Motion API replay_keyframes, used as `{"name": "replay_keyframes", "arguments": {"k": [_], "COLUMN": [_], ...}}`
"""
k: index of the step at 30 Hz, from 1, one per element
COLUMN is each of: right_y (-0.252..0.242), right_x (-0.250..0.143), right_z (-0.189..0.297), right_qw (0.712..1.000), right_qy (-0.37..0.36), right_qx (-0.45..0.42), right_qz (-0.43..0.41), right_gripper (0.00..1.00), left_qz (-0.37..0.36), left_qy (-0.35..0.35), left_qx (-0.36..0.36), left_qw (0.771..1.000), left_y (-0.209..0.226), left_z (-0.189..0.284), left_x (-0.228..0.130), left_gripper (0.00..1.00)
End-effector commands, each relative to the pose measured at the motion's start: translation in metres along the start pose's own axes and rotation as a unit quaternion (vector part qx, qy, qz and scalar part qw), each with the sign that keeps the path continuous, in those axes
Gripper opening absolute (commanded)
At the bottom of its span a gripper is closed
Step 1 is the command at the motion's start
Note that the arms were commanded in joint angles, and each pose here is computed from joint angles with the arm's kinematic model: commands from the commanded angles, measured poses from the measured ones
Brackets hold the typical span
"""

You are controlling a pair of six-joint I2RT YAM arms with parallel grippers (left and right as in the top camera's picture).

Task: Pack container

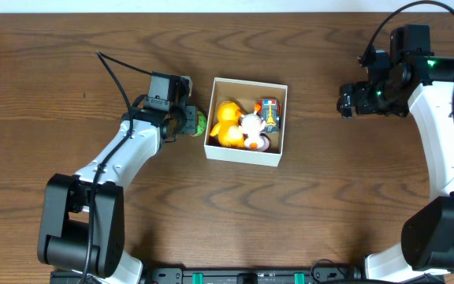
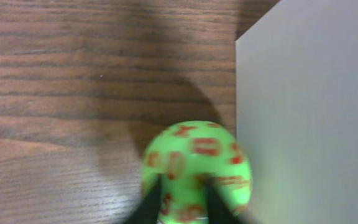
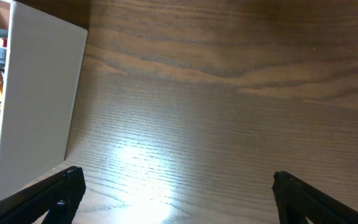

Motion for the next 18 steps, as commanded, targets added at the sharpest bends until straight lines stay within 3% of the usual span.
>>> {"name": "replay_keyframes", "arguments": {"k": [1, 9, 18], "right_y": [0.001, 0.001, 0.001], "right_x": [0.004, 0.004, 0.004], "right_z": [0.011, 0.011, 0.011], "right_qw": [1.0, 1.0, 1.0], "right_qy": [-0.017, -0.017, -0.017], "right_qx": [-0.002, -0.002, -0.002], "right_qz": [-0.005, -0.005, -0.005], "right_gripper": [0.99, 0.99, 0.99], "left_qz": [0.003, 0.002, 0.006], "left_qy": [0.01, 0.007, 0.048], "left_qx": [0.006, 0.005, -0.005], "left_qw": [1.0, 1.0, 0.999], "left_y": [0.003, 0.003, 0.004], "left_z": [-0.008, -0.008, -0.032], "left_x": [-0.005, -0.003, -0.022], "left_gripper": [0.58, 0.63, 0.64]}}
Point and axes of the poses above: each gripper's point midway between its finger pads, its own z axis back along the fingers, its own y axis along the line the jaws close on, x = y × z, the point moved 4 cm from there along z, back along the fingers
